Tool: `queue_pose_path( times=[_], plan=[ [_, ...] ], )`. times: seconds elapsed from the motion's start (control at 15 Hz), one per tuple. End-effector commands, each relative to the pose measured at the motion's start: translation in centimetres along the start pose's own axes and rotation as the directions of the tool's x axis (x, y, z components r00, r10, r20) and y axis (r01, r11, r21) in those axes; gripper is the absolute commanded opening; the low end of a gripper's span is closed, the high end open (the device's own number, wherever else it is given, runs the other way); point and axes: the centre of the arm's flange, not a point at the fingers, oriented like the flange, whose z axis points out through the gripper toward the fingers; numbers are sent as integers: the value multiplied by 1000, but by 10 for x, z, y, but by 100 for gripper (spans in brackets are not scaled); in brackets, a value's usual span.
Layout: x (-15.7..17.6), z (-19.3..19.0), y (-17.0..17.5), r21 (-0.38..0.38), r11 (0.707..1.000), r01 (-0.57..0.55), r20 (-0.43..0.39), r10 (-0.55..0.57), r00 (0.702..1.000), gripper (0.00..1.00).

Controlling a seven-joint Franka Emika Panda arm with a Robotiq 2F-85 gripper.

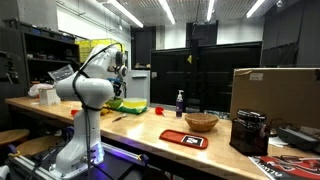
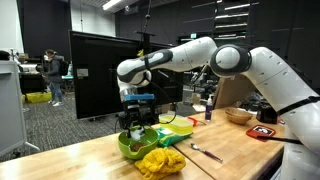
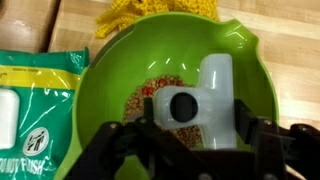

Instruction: Put the white object in the green bowl on the left.

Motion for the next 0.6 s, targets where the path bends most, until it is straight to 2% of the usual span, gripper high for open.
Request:
queue_pose_path(
  times=[0.0, 0.13, 0.2, 0.4, 0.53],
  plan=[
    [0, 0, 0, 0, 1000, 0, 0, 0, 1000, 49],
    [-3, -1, 2, -5, 1000, 7, 7, -7, 1000, 49],
    [-4, -2, 3, -13, 1000, 6, 8, -6, 1000, 94],
    [-11, -5, 6, -38, 999, 7, 24, -6, 1000, 100],
    [-18, -8, 11, -56, 998, 3, 41, 0, 999, 100]
  ],
)
